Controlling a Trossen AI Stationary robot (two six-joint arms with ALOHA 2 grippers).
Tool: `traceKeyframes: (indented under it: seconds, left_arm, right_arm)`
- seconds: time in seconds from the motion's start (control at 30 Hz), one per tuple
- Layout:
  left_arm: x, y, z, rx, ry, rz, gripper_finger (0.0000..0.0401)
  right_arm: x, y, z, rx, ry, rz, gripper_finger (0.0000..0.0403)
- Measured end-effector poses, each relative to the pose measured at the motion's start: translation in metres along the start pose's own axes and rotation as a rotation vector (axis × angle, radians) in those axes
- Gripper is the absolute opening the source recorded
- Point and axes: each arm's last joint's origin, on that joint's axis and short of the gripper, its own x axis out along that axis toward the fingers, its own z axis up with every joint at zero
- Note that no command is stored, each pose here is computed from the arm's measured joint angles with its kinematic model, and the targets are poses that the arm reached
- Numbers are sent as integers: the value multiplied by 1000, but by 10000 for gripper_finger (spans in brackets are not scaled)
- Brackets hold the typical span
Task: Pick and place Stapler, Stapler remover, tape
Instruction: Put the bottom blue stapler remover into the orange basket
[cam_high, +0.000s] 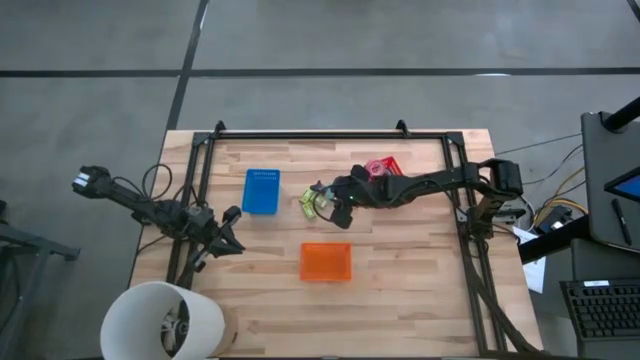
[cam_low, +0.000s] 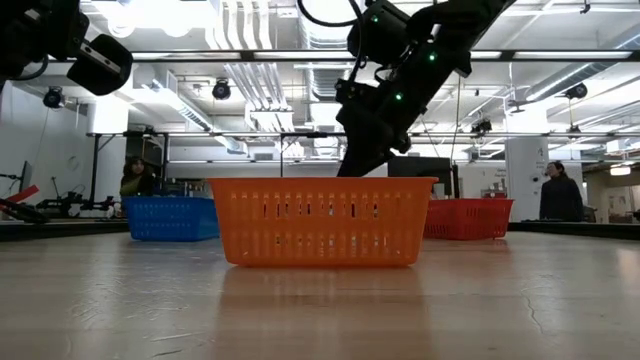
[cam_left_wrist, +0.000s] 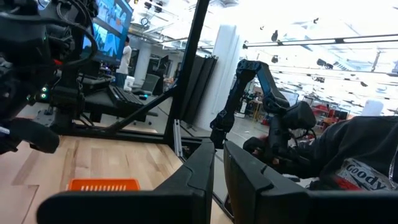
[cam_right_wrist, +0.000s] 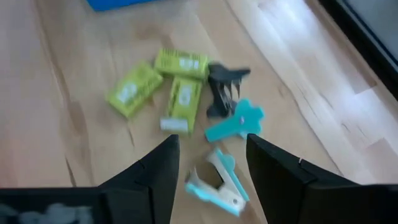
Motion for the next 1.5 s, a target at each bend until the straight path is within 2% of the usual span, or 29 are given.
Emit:
traceKeyframes:
  seconds: [0.17, 0.3, 0.57, 0.8, 1.1, 1.5]
  left_arm:
    - [0, 0, 0, 0, 0, 0, 39]
    - [0, 0, 0, 0, 0, 0, 39]
    - [0, 0, 0, 0, 0, 0, 39]
    - [0, 0, 0, 0, 0, 0, 39]
    - [0, 0, 0, 0, 0, 0, 39]
    - [0, 0, 0, 0, 0, 0, 39]
  right_arm:
    - [0, -1, -9, -109, 92, 33, 173]
    - [1, 1, -12, -185, 112, 70, 167]
    - [4, 0, -22, -266, 137, 87, 153]
    - [8, 0, -31, -315, 123, 91, 144]
    - [9, 0, -26, -372, 59, 71, 143]
    - [33, 5, -44, -392, 128, 64, 120]
